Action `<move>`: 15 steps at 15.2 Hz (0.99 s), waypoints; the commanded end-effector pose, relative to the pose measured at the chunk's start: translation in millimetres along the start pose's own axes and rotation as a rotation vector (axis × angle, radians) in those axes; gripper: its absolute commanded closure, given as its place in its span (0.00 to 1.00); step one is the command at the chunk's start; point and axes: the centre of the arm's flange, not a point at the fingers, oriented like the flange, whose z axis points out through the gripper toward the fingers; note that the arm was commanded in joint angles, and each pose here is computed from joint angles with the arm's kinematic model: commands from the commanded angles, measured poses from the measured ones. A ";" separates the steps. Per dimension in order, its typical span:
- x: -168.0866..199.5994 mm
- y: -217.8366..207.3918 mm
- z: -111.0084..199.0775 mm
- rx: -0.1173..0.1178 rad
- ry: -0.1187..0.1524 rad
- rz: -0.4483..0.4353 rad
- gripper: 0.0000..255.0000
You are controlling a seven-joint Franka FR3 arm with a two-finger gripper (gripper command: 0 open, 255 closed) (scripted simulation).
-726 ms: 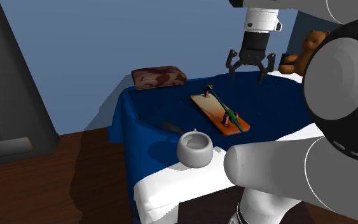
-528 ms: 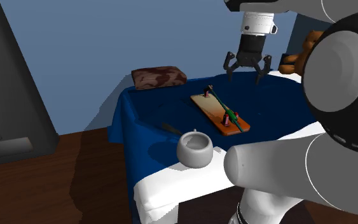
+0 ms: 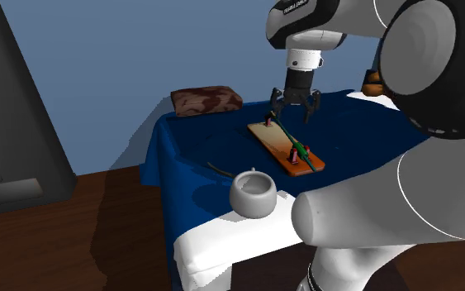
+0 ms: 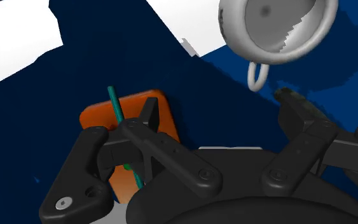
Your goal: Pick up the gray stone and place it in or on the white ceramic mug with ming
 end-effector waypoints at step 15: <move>118.7 -108.7 133.4 -0.010 0.005 -0.463 0.00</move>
